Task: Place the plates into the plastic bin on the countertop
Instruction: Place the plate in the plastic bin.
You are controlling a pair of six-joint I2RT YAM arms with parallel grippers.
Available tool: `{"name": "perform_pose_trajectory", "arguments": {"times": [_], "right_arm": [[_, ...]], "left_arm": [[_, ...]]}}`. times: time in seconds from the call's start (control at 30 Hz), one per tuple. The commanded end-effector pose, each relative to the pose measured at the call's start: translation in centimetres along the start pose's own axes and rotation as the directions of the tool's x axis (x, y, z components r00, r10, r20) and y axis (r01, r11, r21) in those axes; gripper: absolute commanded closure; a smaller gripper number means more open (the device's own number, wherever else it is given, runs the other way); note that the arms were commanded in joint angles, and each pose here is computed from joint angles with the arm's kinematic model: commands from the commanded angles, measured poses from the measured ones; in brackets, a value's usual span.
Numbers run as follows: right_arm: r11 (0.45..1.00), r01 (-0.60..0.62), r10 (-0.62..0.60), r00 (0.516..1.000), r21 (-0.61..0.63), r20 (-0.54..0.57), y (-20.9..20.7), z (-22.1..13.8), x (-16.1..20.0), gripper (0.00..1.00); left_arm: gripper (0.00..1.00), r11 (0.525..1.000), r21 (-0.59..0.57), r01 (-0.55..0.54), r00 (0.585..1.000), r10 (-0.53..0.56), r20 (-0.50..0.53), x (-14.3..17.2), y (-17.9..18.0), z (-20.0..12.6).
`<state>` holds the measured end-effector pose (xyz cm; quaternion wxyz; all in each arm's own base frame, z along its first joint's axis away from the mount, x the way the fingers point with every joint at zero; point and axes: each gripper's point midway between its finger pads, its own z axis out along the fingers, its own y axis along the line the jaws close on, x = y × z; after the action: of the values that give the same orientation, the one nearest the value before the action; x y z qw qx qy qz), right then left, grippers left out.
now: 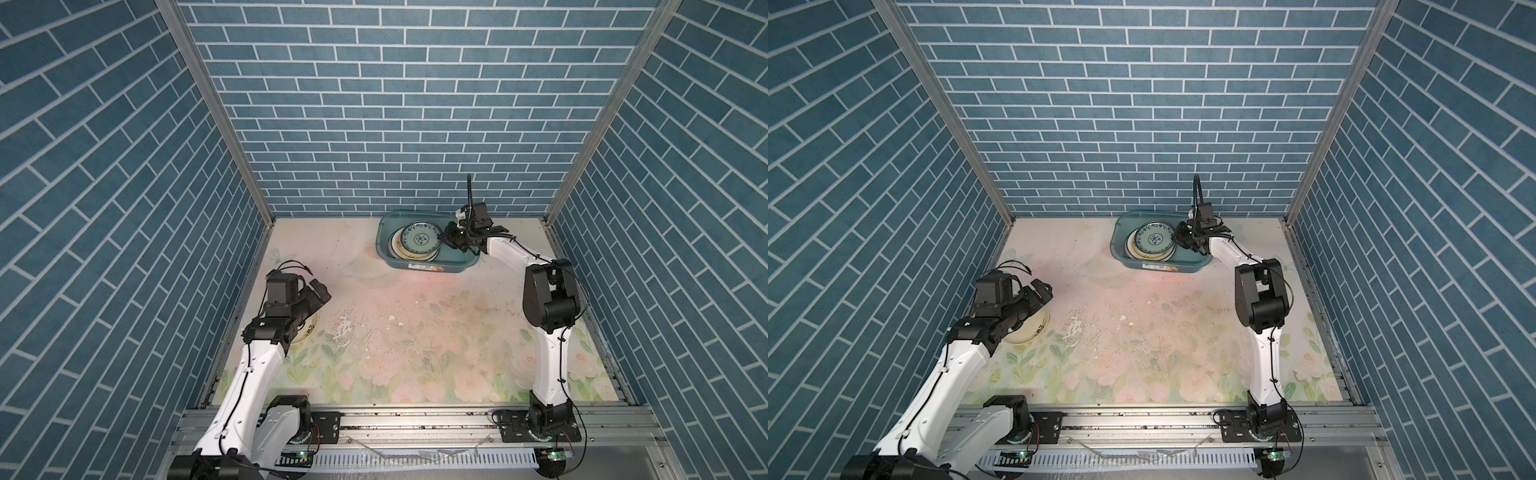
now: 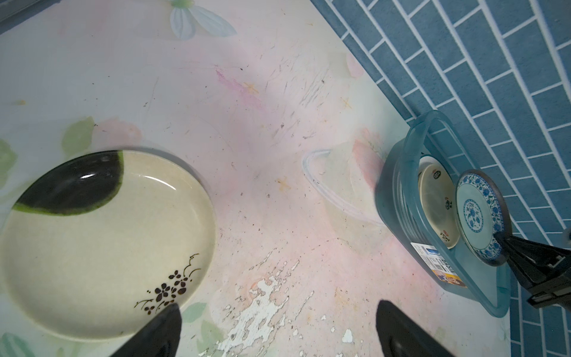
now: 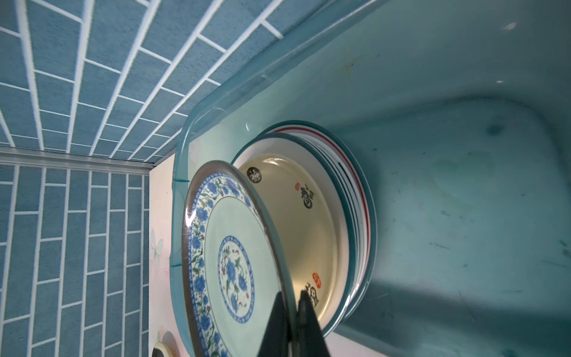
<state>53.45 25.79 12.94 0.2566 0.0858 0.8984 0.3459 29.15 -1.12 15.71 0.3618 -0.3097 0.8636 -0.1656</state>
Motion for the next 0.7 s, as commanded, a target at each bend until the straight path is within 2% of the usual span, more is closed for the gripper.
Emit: {"name": "perform_pose_trajectory", "arguments": {"times": [0.0,0.4,0.43,0.5,0.67], "right_arm": [[1.0,0.025,-0.024,0.999,0.016,-0.027,-0.1,0.8,0.3,1.0],[0.998,0.053,-0.048,0.992,0.044,-0.116,0.0,2.8,0.9,1.0],[0.997,0.061,-0.056,0.99,0.039,-0.127,0.2,2.9,1.0,0.97],[0.996,0.085,-0.081,0.984,0.02,-0.158,1.1,3.0,1.5,0.78],[0.985,0.162,-0.148,0.972,0.061,-0.183,1.8,2.3,2.0,0.42]], "left_arm": [[0.0,1.0,0.012,0.009,1.0,-0.009,-0.027,0.5,0.5,0.6],[0.0,0.999,0.028,0.019,0.999,-0.018,-0.041,0.7,0.5,1.0],[0.0,0.999,0.026,0.019,0.999,-0.018,-0.041,0.7,0.5,1.0],[0.0,0.999,0.032,0.018,0.999,-0.017,-0.039,0.6,0.4,1.0],[0.01,0.998,0.055,0.015,0.999,-0.013,-0.038,0.5,0.0,1.1]]}}
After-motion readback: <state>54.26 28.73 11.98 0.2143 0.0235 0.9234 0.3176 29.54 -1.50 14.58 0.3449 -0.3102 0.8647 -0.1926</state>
